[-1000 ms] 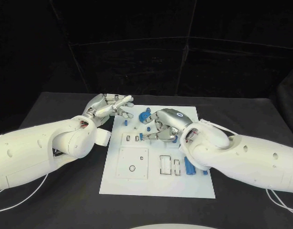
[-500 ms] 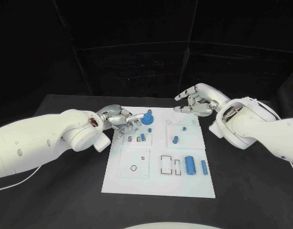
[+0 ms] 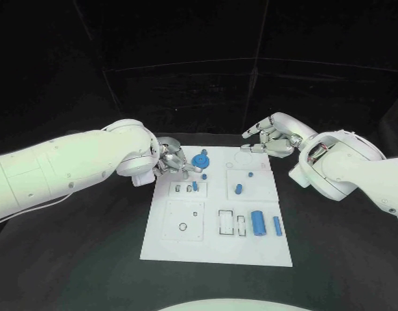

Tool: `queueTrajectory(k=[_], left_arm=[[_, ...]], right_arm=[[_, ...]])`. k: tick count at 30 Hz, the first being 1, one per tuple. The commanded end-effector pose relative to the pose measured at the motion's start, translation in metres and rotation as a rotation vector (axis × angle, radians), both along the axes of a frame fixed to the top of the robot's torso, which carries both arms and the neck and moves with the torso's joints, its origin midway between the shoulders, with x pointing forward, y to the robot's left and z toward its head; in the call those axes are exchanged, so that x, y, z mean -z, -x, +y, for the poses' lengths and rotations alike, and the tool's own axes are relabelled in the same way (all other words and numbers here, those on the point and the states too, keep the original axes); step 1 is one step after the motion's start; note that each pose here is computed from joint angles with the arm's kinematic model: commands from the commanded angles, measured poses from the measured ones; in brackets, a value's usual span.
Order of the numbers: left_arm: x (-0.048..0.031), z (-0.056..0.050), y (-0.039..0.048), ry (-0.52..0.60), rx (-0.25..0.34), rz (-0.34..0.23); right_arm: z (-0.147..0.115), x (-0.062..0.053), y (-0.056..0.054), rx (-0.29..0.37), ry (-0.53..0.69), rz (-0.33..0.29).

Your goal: Assemble the parts on the task board

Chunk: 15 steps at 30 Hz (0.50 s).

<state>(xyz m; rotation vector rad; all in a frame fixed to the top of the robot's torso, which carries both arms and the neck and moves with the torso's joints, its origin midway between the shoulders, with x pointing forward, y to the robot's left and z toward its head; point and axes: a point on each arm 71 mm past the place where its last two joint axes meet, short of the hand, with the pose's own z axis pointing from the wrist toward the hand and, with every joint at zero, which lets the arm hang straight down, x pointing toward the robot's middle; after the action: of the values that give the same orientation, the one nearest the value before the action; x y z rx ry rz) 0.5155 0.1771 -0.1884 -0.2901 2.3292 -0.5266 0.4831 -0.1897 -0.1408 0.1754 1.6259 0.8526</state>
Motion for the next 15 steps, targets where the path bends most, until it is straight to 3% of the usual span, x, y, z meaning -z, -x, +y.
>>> queueTrajectory(k=[1, 15], left_arm=[[0.0043, 0.0, -0.0016, -0.128, 0.019, 0.051], [0.0164, -0.021, -0.013, -0.206, 0.061, 0.137]], right_arm=[[0.001, 0.001, -0.001, -0.002, 0.01, 0.023], [0.003, 0.002, -0.003, 0.003, 0.016, 0.029]])
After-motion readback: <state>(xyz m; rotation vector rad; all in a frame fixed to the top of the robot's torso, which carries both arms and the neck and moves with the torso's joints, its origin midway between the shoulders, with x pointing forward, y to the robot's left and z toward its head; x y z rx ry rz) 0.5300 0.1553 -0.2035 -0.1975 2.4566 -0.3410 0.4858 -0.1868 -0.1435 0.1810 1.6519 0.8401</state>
